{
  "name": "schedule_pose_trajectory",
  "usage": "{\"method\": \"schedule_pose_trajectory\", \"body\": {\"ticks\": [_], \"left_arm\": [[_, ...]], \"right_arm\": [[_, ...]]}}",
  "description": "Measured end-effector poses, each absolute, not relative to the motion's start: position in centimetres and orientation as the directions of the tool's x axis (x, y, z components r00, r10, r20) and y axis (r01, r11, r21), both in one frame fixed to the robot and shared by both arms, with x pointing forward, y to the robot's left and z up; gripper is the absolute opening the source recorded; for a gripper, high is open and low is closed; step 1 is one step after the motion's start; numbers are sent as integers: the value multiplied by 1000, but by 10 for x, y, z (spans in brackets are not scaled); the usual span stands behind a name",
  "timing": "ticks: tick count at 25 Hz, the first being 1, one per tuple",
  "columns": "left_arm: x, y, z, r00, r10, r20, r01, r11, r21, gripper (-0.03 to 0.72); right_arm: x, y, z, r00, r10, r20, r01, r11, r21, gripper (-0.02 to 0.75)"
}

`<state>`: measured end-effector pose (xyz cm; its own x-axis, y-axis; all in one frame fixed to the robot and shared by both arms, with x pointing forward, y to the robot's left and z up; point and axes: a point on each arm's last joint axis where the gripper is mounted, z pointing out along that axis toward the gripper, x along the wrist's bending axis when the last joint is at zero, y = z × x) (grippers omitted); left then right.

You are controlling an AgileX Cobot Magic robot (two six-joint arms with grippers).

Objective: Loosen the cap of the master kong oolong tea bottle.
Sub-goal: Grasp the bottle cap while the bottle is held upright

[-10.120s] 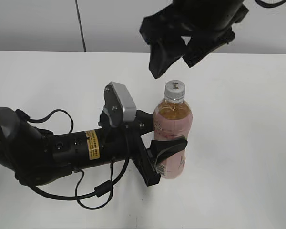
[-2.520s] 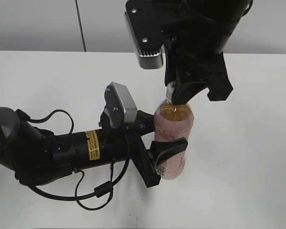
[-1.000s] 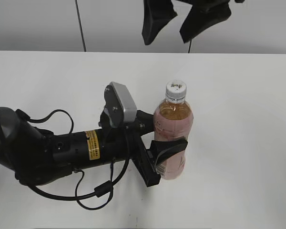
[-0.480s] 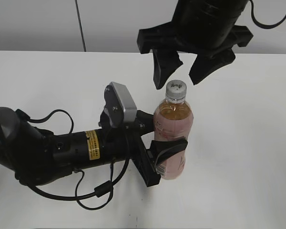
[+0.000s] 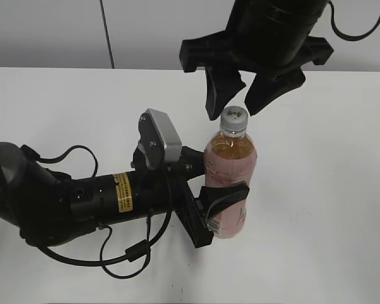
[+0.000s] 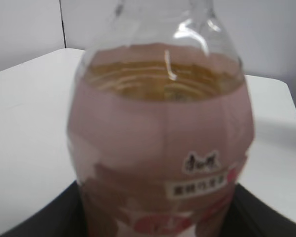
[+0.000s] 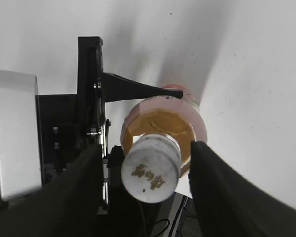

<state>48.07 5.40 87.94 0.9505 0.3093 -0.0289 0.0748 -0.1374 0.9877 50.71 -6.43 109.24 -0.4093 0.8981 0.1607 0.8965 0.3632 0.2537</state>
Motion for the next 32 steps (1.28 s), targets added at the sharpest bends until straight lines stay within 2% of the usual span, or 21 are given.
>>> {"method": "schedule_pose_trajectory", "body": {"ticks": [15, 17, 20, 22, 27, 29, 32], "left_arm": [[481, 54, 879, 951, 309, -29, 75, -137, 988, 385], [481, 54, 879, 951, 309, -29, 75, -137, 988, 385], [481, 54, 879, 951, 309, -29, 75, -137, 988, 385], [481, 54, 879, 950, 310, -29, 75, -137, 988, 385], [481, 54, 879, 950, 312, -30, 76, -137, 988, 385], [481, 54, 879, 950, 312, -30, 76, -137, 988, 385], [481, 54, 879, 950, 312, -30, 76, -138, 988, 385]], "right_arm": [[503, -65, 1082, -400, 900, 172, 908, 363, 210, 409], [503, -65, 1082, -400, 900, 171, 908, 364, 210, 382], [504, -66, 1082, -404, 901, 158, 905, 368, 214, 286], [505, -67, 1082, -423, 895, 142, 895, 388, 220, 280], [505, -67, 1081, -618, 782, 83, 773, 585, 247, 280], [505, -67, 1081, -743, 669, 37, 654, 712, 257, 280], [505, -67, 1081, -915, 400, -52, 375, 892, 254, 280]]}}
